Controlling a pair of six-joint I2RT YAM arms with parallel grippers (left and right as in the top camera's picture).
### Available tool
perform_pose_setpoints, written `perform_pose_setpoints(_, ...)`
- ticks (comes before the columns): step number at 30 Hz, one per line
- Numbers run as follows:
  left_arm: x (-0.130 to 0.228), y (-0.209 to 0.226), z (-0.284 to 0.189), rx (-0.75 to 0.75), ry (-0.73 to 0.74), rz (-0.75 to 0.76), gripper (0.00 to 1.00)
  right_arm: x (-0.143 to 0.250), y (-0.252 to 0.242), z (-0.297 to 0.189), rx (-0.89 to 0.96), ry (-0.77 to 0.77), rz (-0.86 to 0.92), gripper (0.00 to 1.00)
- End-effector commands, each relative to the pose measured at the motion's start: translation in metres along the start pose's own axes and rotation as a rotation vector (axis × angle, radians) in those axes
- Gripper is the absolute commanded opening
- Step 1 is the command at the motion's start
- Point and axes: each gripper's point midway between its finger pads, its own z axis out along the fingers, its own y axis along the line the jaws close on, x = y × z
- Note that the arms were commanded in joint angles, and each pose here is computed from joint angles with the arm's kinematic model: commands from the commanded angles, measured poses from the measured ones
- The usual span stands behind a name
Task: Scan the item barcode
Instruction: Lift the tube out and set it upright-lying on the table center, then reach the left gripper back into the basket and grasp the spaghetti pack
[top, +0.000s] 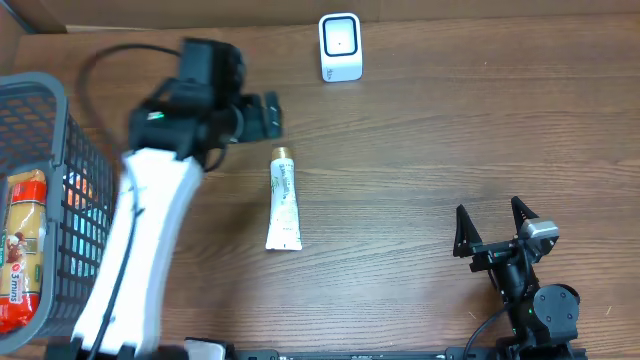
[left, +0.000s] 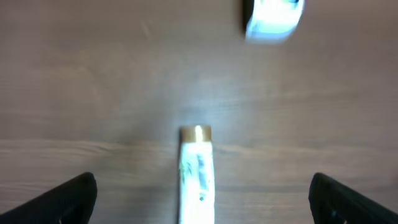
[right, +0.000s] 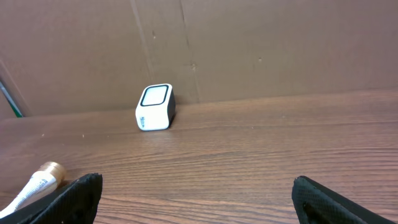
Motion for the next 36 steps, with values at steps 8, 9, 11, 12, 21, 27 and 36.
perform_pose_setpoints(8, -0.043, 0.093, -0.143, -0.163, -0.290, -0.139, 1.00, 0.002, -0.001, 0.000, 0.002, -0.003, 0.003, 1.00)
perform_pose_setpoints(9, -0.042, 0.106, -0.150, -0.188, -0.306, -0.169, 1.00, 0.002, -0.001, 0.000, 0.002, -0.003, 0.003, 1.00)
perform_pose_setpoints(11, -0.038, 0.131, -0.161, -0.242, -0.324, -0.231, 1.00, 0.002, -0.001, 0.000, 0.002, -0.003, 0.004, 1.00)
perform_pose_setpoints(12, -0.037, 0.143, -0.166, -0.269, -0.332, -0.261, 1.00, 0.002, -0.001, 0.000, 0.002, -0.003, 0.003, 1.00)
perform_pose_setpoints(21, -0.015, 0.252, -0.187, -0.484, -0.364, -0.600, 1.00, 0.002, -0.001, 0.000, 0.002, -0.003, 0.004, 1.00)
perform_pose_setpoints(27, -0.002, 0.316, -0.180, -0.591, -0.347, -0.754, 1.00, 0.002, -0.001, 0.000, 0.002, -0.003, 0.003, 1.00)
perform_pose_setpoints(36, 0.034, 0.373, -0.143, -0.654, -0.141, -0.632, 0.98, 0.002, -0.001, 0.000, 0.002, -0.003, 0.004, 1.00)
